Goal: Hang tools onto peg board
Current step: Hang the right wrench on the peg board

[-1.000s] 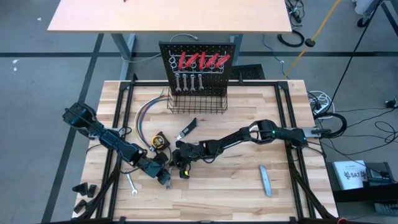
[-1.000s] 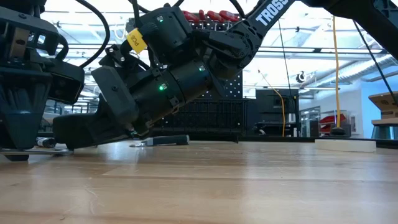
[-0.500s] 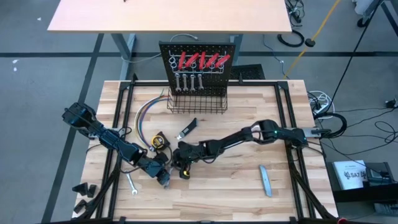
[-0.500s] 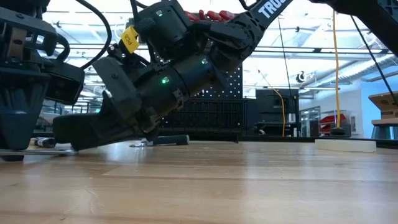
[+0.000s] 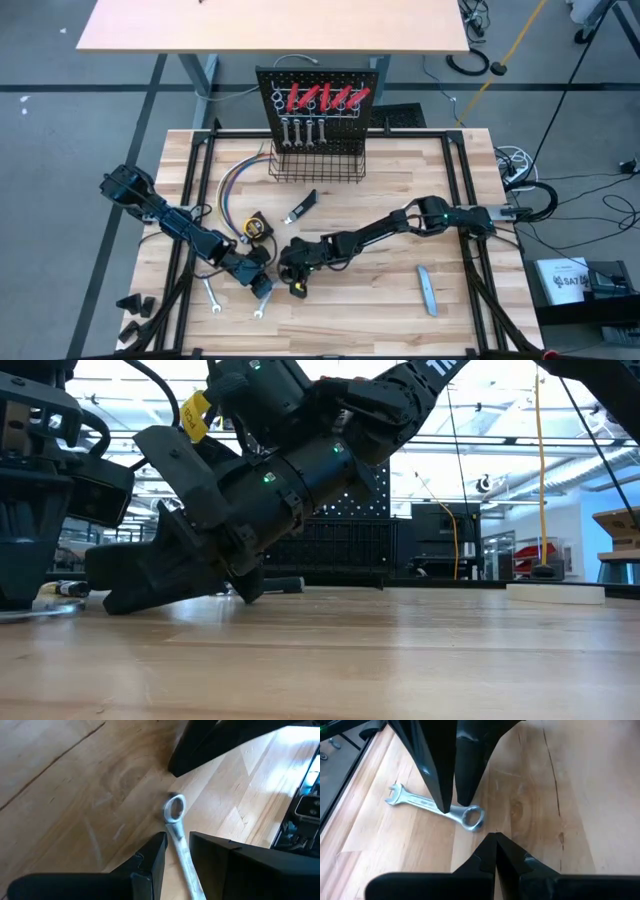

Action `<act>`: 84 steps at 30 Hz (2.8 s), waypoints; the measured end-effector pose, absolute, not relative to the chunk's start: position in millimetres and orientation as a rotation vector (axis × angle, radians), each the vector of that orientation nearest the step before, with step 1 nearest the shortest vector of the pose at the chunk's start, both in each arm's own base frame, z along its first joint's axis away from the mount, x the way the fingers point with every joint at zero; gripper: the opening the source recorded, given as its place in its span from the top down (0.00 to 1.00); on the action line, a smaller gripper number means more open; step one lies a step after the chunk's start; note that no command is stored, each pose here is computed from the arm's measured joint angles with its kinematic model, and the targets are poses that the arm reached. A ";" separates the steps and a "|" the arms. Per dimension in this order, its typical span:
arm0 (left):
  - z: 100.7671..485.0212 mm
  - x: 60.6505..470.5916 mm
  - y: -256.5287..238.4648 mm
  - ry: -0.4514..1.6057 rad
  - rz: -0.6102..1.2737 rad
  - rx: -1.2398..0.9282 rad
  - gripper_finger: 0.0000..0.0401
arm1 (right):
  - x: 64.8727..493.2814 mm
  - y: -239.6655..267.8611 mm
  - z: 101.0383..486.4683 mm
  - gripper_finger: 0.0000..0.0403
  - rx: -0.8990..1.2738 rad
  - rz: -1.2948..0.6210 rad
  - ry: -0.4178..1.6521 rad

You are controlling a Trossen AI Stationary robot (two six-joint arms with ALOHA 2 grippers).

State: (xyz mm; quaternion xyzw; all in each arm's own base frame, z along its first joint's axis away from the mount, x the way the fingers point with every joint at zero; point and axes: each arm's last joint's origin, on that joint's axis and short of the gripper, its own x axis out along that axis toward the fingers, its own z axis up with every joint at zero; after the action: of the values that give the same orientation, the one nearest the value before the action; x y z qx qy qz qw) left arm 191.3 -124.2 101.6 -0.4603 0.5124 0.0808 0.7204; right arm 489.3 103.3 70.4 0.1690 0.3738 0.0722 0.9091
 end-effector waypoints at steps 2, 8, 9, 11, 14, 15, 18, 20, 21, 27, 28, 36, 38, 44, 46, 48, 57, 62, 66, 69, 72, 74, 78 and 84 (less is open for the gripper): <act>101.6 191.3 -124.2 1.132 0.171 -1.012 0.75 | 489.3 103.1 70.4 1.00 0.352 0.147 0.772; 106.3 188.6 -123.0 1.137 0.142 -0.985 0.75 | 490.2 101.7 72.7 1.00 0.322 0.142 0.750; 107.9 188.0 -122.7 1.136 0.134 -0.983 0.75 | 490.3 101.8 75.4 1.00 0.293 0.136 0.738; 110.7 186.7 -122.1 1.135 0.125 -0.980 0.75 | 490.2 102.6 85.7 1.00 0.243 0.125 0.708; 113.1 183.8 -120.4 1.143 0.138 -0.967 0.75 | 489.3 107.9 96.3 1.00 0.144 0.149 0.670; 113.2 183.0 -119.5 1.144 0.151 -0.959 0.75 | 489.6 109.6 98.9 1.00 0.125 0.160 0.650; 112.5 182.2 -117.4 1.151 0.172 -0.938 0.75 | 491.7 112.2 101.3 1.00 0.119 0.187 0.600; 111.9 181.7 -116.4 1.154 0.175 -0.918 0.75 | 492.6 113.0 103.4 1.00 0.120 0.190 0.584; 111.8 181.5 -116.3 1.152 0.177 -0.914 0.75 | 493.0 113.2 103.9 1.00 0.120 0.191 0.579; 111.8 181.7 -116.0 1.144 0.185 -0.912 0.75 | 496.8 117.8 111.8 1.00 0.111 0.216 0.485; 111.8 181.7 -115.9 1.143 0.186 -0.911 0.75 | 497.0 117.8 112.3 1.00 0.106 0.219 0.479; 111.7 181.6 -115.3 1.136 0.194 -0.903 0.75 | 498.3 118.5 105.3 1.00 0.122 0.224 0.473; 111.7 181.7 -115.3 1.135 0.194 -0.902 0.75 | 499.8 119.2 98.0 1.00 0.141 0.241 0.461; 111.8 181.9 -115.2 1.132 0.197 -0.903 0.75 | 498.8 118.9 87.6 1.00 0.176 0.227 0.511; 111.8 181.9 -115.2 1.131 0.194 -0.901 0.75 | 498.8 116.5 86.5 1.00 0.198 0.215 0.532; 112.3 182.5 -115.6 1.125 0.188 -0.905 0.75 | 498.4 113.8 84.9 1.00 0.220 0.203 0.555; 117.4 186.3 -124.9 1.102 0.085 -0.990 0.75 | 496.6 110.6 82.2 1.00 0.293 0.159 0.612; 117.8 186.3 -125.5 1.108 0.088 -1.017 0.75 | 496.2 110.5 81.3 1.00 0.292 0.158 0.616; 118.4 185.5 -127.5 1.121 0.093 -1.056 0.75 | 496.1 110.5 80.6 1.00 0.292 0.158 0.619; 118.9 183.9 -130.4 1.141 0.072 -1.063 0.75 | 496.0 110.2 80.4 1.00 0.292 0.157 0.621; 119.4 183.8 -131.5 1.132 0.076 -1.059 0.75 | 496.2 109.0 80.3 1.00 0.293 0.155 0.621; 122.5 186.1 -132.7 1.117 0.101 -1.041 0.75 | 496.3 108.1 80.1 1.00 0.294 0.155 0.623; 138.3 193.5 -138.0 1.181 0.136 -0.946 0.75 | 496.2 107.6 79.9 1.00 0.294 0.153 0.623; 174.1 201.1 -141.4 1.237 0.303 -0.755 0.75 | 496.3 106.8 79.7 1.00 0.294 0.151 0.623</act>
State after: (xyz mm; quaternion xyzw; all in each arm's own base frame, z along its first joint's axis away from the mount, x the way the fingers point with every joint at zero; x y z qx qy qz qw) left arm 201.1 -141.4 174.1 -0.3440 0.5635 0.1383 0.7383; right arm 496.3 106.8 79.7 0.1440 0.3053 0.0738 0.9384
